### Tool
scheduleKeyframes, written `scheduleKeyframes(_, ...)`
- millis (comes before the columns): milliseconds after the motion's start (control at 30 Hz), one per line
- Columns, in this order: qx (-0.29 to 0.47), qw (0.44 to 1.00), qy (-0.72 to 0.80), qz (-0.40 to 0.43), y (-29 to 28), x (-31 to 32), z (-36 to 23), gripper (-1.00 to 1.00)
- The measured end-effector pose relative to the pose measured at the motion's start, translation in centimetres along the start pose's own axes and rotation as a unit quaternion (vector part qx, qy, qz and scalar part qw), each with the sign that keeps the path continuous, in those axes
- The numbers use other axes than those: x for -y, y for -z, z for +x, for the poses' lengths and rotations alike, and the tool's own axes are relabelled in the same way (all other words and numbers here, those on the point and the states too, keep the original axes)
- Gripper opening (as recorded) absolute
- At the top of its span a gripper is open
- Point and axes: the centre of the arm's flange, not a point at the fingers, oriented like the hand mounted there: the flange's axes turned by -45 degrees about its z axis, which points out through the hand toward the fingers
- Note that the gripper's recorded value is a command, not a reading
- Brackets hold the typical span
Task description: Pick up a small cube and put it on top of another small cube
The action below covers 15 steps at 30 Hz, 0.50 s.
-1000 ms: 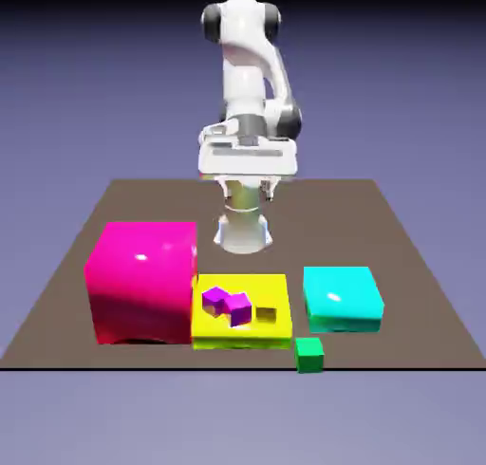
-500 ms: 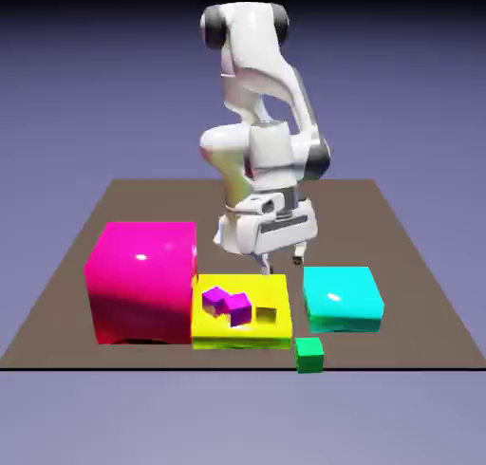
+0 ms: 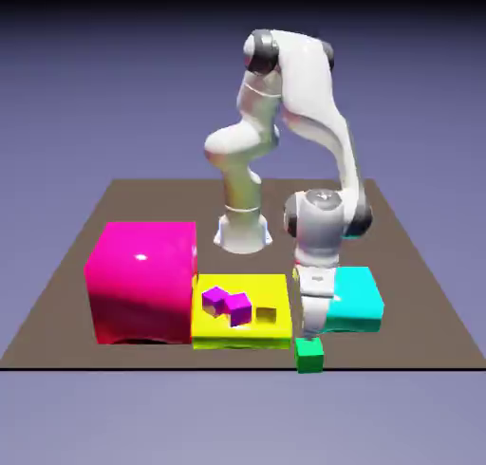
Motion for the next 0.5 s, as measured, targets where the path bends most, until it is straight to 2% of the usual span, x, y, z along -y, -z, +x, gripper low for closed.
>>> scheduleKeyframes(33,0.0,1.0,0.0,0.0,0.0,0.0,0.0,0.0)
scheduleKeyframes(167,0.0,1.0,0.0,0.0,-6.5,0.0,0.2,0.0)
scheduleKeyframes(200,0.0,1.0,0.0,0.0,-7.0,0.0,0.2,-1.0)
scheduleKeyframes(267,0.0,1.0,0.0,0.0,-7.0,0.0,0.2,-1.0)
scheduleKeyframes(400,0.0,1.0,0.0,0.0,-0.4,0.0,0.0,-1.0)
scheduleKeyframes(500,-0.006,0.999,-0.052,0.011,2.2,0.7,-3.1,-1.0)
